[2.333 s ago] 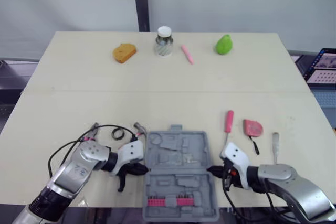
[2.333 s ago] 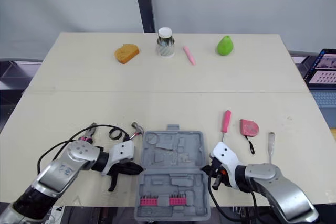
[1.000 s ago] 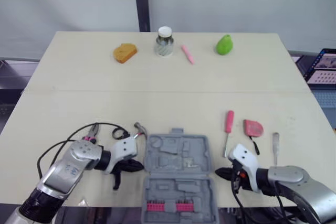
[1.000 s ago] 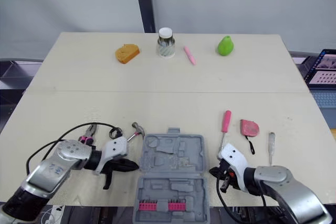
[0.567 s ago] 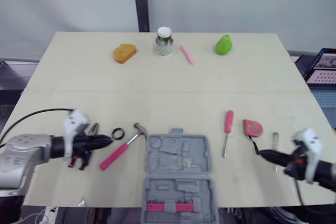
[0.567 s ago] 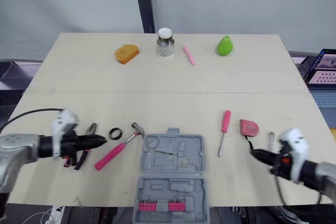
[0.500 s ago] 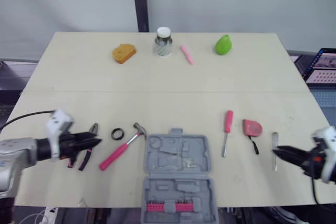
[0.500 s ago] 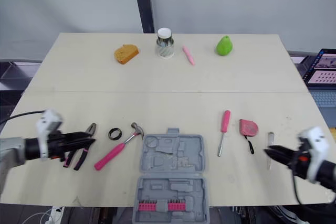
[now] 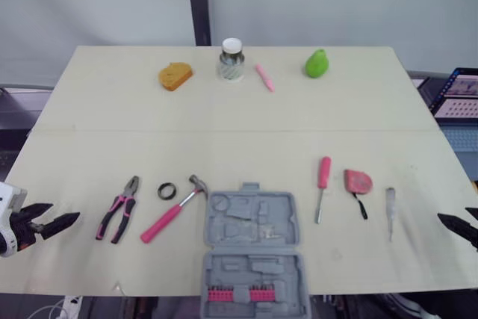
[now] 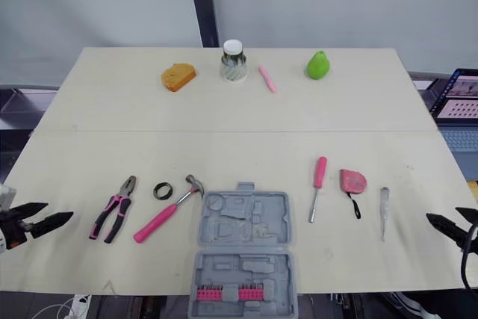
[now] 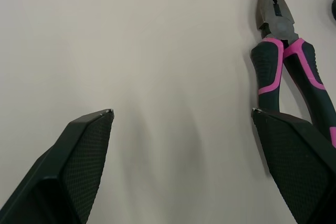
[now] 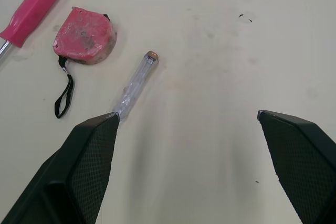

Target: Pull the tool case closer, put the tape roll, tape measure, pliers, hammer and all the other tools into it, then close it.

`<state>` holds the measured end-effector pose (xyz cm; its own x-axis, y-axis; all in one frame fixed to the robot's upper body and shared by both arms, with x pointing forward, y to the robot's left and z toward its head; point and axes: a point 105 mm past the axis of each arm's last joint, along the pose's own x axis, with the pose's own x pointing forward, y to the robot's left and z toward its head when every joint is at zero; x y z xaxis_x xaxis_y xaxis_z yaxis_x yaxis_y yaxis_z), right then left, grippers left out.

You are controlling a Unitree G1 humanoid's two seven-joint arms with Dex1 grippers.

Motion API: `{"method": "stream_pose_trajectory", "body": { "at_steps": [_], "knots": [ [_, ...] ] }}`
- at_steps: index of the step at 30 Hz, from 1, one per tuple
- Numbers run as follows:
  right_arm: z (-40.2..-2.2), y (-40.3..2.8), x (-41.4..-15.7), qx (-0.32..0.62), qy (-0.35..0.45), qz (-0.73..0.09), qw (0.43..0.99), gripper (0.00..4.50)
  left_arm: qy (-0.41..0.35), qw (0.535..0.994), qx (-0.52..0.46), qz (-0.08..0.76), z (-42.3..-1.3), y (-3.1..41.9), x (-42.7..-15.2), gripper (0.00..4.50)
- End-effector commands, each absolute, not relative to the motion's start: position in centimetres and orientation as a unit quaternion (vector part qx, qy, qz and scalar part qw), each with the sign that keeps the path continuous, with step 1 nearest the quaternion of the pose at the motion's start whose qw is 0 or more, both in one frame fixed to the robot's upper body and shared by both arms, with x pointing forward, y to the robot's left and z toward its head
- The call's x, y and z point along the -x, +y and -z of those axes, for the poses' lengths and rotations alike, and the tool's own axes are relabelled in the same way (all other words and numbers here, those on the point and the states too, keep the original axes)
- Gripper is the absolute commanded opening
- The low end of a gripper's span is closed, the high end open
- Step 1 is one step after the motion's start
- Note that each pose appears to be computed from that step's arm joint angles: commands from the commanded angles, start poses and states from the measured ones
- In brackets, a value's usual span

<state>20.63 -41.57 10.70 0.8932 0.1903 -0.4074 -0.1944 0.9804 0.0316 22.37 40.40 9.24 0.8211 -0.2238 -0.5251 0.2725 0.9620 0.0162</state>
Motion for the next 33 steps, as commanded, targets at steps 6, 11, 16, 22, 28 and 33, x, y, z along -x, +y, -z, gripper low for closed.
{"method": "stream_pose_trajectory", "body": {
  "at_steps": [6, 11, 16, 22, 28, 33],
  "knots": [
    [-12.5, -39.6, -21.5, 0.026, 0.181, -0.135, 0.974, 4.46, 0.255, 0.953, -0.074, 0.143, -10.7, 40.1, -23.4, 4.5],
    [-15.9, -30.4, -23.7, 0.041, 0.136, -0.299, 0.944, 4.46, 0.23, 0.929, -0.103, 0.272, -11.2, 33.4, -25.7, 4.5],
    [-19.2, -18.8, -24.2, 0.074, 0.095, -0.486, 0.866, 4.46, 0.214, 0.88, -0.154, 0.395, -11.0, 27.8, -27.3, 4.5],
    [-20.8, -11.2, -23.3, 0.127, 0.065, -0.602, 0.785, 4.46, 0.191, 0.829, -0.208, 0.482, -10.7, 24.3, -28.5, 4.5],
    [-20.5, -9.5, -23.8, 0.135, 0.06, -0.621, 0.77, 4.5, 0.189, 0.809, -0.24, 0.502, -9.5, 23.5, -29.3, 3.15],
    [-20.1, -9.4, -24.0, 0.133, 0.059, -0.617, 0.774, 4.5, 0.193, 0.798, -0.254, 0.511, -9.4, 23.5, -29.7, 1.6]
  ]
}}
